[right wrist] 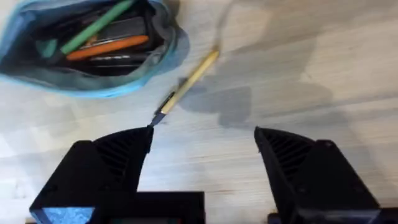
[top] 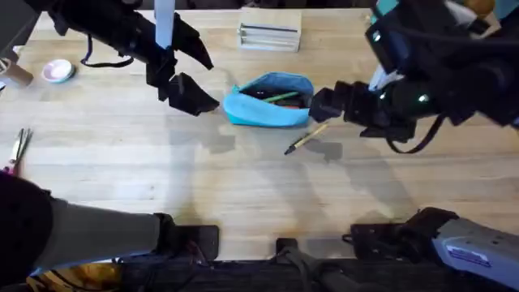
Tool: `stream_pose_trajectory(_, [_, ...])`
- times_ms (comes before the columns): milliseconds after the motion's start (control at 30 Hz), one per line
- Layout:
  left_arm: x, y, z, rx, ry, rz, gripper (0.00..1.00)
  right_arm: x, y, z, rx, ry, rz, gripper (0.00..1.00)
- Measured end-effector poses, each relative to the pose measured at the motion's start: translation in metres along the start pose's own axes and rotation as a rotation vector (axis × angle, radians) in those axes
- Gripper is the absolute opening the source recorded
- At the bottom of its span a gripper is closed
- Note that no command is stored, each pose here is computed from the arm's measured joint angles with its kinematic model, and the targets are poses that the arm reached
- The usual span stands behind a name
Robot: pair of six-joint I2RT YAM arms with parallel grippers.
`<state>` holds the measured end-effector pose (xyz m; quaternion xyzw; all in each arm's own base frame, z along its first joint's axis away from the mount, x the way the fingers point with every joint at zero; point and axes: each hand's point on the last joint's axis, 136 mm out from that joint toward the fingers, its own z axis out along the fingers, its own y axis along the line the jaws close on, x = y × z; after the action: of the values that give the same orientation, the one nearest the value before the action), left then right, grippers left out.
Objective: Unzip the bag, pick up the pens from the table one at a time and place them inside, then zip the bag closed.
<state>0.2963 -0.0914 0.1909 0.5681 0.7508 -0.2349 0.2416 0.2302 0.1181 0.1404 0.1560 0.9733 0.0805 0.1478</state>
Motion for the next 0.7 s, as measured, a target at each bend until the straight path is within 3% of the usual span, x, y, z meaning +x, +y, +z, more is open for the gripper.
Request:
stream_pose_trajectory(267, [-0.001, 0.004, 0.0, -0.013, -0.003, 0.011, 0.993, 0.017, -0.013, 0.041, 0.024, 0.004, 0.1, 0.997])
stream_pose_trajectory(500, [-0.001, 0.004, 0.0, -0.014, -0.003, 0.011, 0.993, 0.002, -0.005, 0.058, -0.016, -0.079, 0.144, 0.997])
stream_pose_trajectory(700, [-0.001, 0.004, 0.0, -0.014, -0.003, 0.011, 0.993, 0.001, -0.011, 0.08, 0.053, -0.067, 0.146, 0.998])
